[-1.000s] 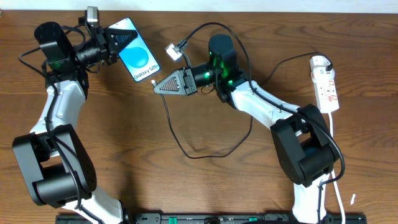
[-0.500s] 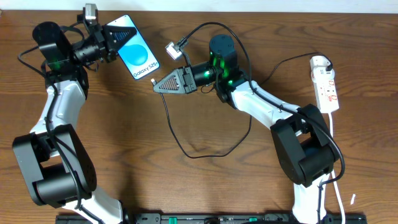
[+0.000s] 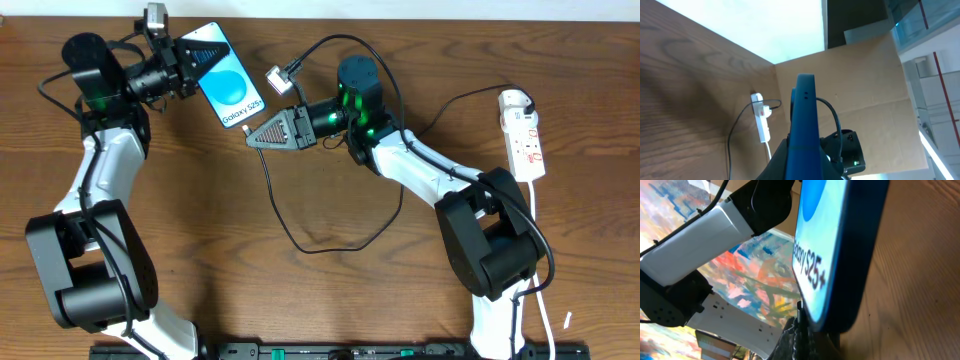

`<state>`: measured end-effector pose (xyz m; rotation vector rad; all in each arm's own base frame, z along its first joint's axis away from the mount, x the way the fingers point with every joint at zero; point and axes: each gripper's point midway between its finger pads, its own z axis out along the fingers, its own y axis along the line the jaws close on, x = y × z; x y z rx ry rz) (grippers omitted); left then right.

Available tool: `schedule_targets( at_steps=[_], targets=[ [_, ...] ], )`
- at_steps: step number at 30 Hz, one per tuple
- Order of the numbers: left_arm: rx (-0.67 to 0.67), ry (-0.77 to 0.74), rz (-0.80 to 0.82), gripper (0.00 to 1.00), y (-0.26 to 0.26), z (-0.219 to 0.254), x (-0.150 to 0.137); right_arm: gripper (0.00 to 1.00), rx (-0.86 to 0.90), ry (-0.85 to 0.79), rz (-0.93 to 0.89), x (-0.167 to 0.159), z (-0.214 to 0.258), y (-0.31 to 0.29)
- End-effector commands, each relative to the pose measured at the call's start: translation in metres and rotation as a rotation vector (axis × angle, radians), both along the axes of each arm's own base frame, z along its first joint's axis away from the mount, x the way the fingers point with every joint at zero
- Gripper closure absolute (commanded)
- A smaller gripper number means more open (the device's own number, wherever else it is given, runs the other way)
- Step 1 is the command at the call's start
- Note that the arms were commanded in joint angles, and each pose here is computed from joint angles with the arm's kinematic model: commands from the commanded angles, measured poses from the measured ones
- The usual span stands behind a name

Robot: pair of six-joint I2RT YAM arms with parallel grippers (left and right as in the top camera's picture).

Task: Plug charger to phone and switch on socket
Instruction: 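Move the plug toward the phone's bottom port with the right gripper, then push the USB-C plug up into the phone's bottom port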

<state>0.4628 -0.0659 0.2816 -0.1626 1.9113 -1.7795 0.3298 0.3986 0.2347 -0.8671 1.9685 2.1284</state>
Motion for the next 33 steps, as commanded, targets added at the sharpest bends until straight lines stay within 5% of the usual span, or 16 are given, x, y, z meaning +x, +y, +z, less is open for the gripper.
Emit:
schedule_targets(
  at_steps=[1, 33],
  targets=[
    [0.009, -0.043, -0.015, 0.93, -0.002, 0.016, -0.007, 0.99, -0.007, 0.015, 0.000, 0.001, -0.005, 0.002],
    [0.011, -0.048, -0.031, 0.93, -0.003, 0.016, -0.010, 0.99, 0.011, -0.014, -0.034, 0.014, -0.001, -0.010]
  ],
)
